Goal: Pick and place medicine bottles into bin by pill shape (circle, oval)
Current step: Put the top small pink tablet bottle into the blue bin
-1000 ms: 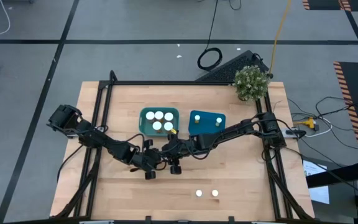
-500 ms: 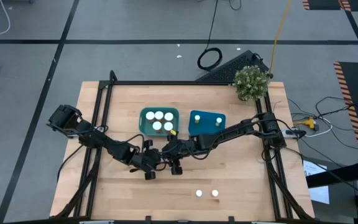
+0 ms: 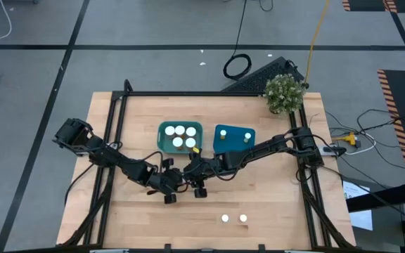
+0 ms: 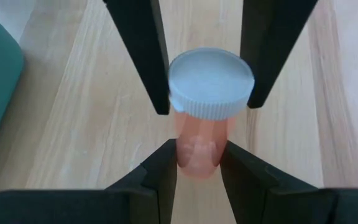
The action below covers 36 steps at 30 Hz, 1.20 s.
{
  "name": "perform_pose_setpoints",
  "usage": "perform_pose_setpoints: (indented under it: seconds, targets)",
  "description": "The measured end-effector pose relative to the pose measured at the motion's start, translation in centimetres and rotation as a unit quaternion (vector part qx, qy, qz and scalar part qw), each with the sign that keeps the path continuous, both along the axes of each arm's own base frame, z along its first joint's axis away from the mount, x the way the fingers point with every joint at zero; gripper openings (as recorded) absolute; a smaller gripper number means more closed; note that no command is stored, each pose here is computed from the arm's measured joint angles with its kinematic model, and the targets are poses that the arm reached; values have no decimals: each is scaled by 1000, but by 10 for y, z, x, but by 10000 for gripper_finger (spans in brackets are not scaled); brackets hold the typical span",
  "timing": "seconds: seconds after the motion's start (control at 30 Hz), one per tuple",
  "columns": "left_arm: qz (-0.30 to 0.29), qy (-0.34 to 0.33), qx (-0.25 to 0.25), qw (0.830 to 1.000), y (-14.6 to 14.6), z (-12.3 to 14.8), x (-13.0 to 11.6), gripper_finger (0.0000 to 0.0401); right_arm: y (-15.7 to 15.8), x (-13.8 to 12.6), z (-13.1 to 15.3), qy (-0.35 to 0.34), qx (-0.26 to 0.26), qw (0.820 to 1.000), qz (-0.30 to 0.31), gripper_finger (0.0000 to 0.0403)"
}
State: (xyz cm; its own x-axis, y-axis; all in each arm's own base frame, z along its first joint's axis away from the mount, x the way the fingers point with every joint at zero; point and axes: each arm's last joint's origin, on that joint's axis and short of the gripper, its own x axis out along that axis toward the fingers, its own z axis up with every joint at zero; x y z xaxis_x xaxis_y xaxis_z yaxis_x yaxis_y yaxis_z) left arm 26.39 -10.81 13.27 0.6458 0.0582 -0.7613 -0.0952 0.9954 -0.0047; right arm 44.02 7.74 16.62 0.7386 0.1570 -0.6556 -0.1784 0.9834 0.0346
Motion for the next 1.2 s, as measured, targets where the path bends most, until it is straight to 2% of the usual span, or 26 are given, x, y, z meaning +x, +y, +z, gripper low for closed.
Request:
perform_pose_setpoints:
  seconds: [0.17, 0.47, 0.6, 0.73, 0.83, 1.03, 1.2]
  targets:
    - [8, 0, -8, 1000, -1, 0, 0, 137, 0, 0, 0, 2, -1, 1000, 0, 119]
    - [29, 3, -11, 1000, -12, -1, -9, 283, -2, -5, -6, 41, 0, 999, -5, 120]
    - [32, 22, -9, 999, -16, -4, -14, 316, -3, -11, -2, 64, 1, 998, -9, 120]
    - [36, 31, -5, 999, -19, -5, -18, 318, -4, -20, 10, 89, 15, 996, -9, 120]
    - [34, 28, -2, 999, -22, -5, -20, 309, -7, -31, 29, 104, 21, 994, -16, 120]
    - [33, 10, -2, 999, -26, -3, -20, 286, -21, -57, 71, 116, 16, 992, -37, 120]
    - [35, -9, -8, 999, -28, -1, -17, 278, -44, -83, 107, 112, -11, 990, -82, 121]
